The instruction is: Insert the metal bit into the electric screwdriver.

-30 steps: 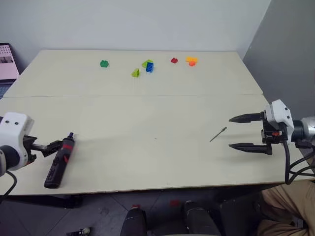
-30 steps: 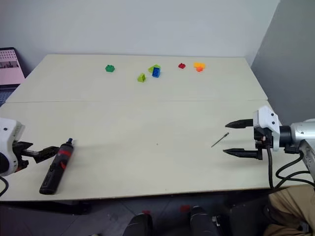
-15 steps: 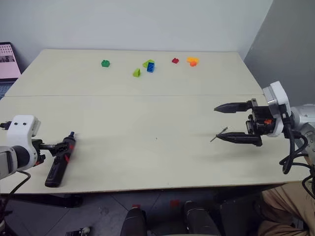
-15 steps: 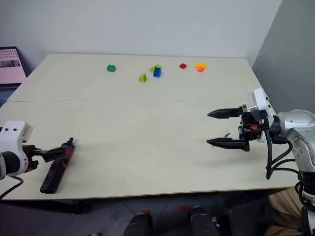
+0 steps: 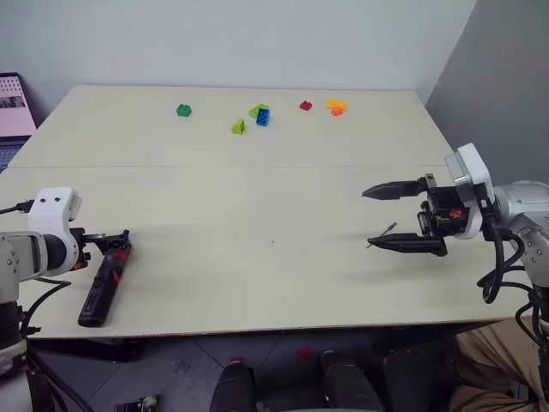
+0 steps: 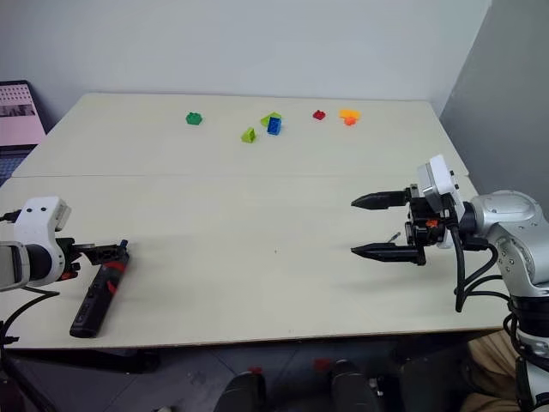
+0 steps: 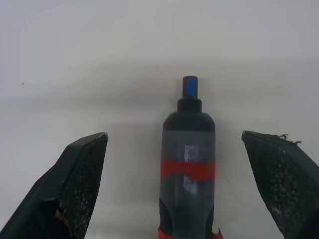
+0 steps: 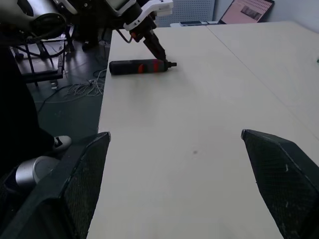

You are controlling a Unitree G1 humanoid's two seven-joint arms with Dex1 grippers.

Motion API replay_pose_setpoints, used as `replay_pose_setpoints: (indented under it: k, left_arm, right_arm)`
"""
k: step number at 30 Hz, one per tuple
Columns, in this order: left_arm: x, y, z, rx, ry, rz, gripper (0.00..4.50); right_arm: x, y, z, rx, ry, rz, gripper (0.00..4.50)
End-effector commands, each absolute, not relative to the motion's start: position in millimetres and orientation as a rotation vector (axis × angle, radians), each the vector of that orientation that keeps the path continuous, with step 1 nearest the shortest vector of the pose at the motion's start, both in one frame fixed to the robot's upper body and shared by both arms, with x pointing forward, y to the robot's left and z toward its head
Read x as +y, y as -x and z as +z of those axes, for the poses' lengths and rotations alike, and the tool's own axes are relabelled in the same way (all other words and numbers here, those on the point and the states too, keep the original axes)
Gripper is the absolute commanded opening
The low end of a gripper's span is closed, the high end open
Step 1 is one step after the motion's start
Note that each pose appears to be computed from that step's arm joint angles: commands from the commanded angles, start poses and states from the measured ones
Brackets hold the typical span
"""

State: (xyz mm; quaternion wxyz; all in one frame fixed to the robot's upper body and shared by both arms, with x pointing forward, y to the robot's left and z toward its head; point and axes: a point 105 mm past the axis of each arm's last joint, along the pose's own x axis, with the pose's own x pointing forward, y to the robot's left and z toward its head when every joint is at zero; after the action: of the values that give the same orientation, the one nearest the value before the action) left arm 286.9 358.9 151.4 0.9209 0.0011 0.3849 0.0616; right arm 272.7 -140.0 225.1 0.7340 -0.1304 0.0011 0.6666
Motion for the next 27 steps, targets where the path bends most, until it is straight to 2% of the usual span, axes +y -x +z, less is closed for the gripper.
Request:
replay_pose_setpoints:
  k: [1, 17, 27]
  left_arm:
    - [360, -290, 160, 0.785, -0.029, 0.133, 4.50]
    - [348, -291, 152, 0.867, 0.054, 0.121, 4.50]
    - [349, -303, 144, 0.946, 0.126, 0.135, 4.50]
  right_arm:
    - [-135, -267, 235, -0.047, 0.310, 1.489, 4.43]
    - [-125, -263, 243, -0.093, 0.277, 1.500, 4.43]
    - [-119, -262, 240, -0.089, 0.280, 1.516, 4.43]
